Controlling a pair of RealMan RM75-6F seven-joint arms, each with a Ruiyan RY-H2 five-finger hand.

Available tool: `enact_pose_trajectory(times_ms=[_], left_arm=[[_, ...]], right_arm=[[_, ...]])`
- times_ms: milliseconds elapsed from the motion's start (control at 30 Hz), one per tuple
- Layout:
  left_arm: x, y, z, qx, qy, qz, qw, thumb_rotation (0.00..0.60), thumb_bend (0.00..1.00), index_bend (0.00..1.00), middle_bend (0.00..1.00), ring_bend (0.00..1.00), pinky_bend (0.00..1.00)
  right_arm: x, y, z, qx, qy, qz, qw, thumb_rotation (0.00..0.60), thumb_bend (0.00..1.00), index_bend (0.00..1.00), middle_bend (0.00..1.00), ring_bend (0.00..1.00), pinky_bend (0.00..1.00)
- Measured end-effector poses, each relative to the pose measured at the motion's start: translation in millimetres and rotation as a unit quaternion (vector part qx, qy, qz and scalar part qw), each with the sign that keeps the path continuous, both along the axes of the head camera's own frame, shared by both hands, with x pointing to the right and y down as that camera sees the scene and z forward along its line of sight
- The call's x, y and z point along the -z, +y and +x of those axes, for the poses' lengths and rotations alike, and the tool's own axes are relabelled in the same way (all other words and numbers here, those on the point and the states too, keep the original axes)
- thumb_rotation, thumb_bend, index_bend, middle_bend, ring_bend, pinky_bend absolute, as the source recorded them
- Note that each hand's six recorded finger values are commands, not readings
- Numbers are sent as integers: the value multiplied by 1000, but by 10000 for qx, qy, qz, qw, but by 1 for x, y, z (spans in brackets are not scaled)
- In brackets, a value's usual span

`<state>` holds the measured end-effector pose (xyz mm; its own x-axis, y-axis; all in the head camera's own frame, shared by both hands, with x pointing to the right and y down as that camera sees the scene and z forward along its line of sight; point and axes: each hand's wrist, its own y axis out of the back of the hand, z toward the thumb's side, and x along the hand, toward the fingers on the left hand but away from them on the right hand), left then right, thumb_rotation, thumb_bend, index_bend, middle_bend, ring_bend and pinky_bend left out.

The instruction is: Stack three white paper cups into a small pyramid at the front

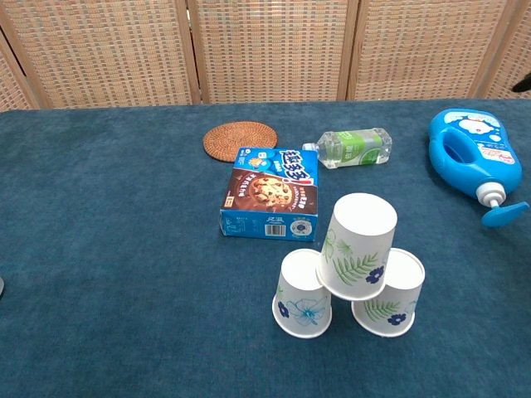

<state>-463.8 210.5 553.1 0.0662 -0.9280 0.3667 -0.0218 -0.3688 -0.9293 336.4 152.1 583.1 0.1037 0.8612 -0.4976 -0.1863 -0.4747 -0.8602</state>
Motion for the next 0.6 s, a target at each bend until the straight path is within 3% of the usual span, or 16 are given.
enact_pose_trajectory(times_ms=[333, 600], left_arm=[[-5, 5, 0, 31, 14, -21, 10000, 600, 244, 2, 0, 0, 0], [-4, 6, -2, 95, 35, 32, 9999, 600, 244, 2, 0, 0, 0]], right_arm=[[-5, 45, 52, -324, -75, 235, 9992, 600, 134, 32, 0, 0, 38], [-10, 60, 58, -424, -274, 250, 9984, 600, 134, 32, 0, 0, 38]])
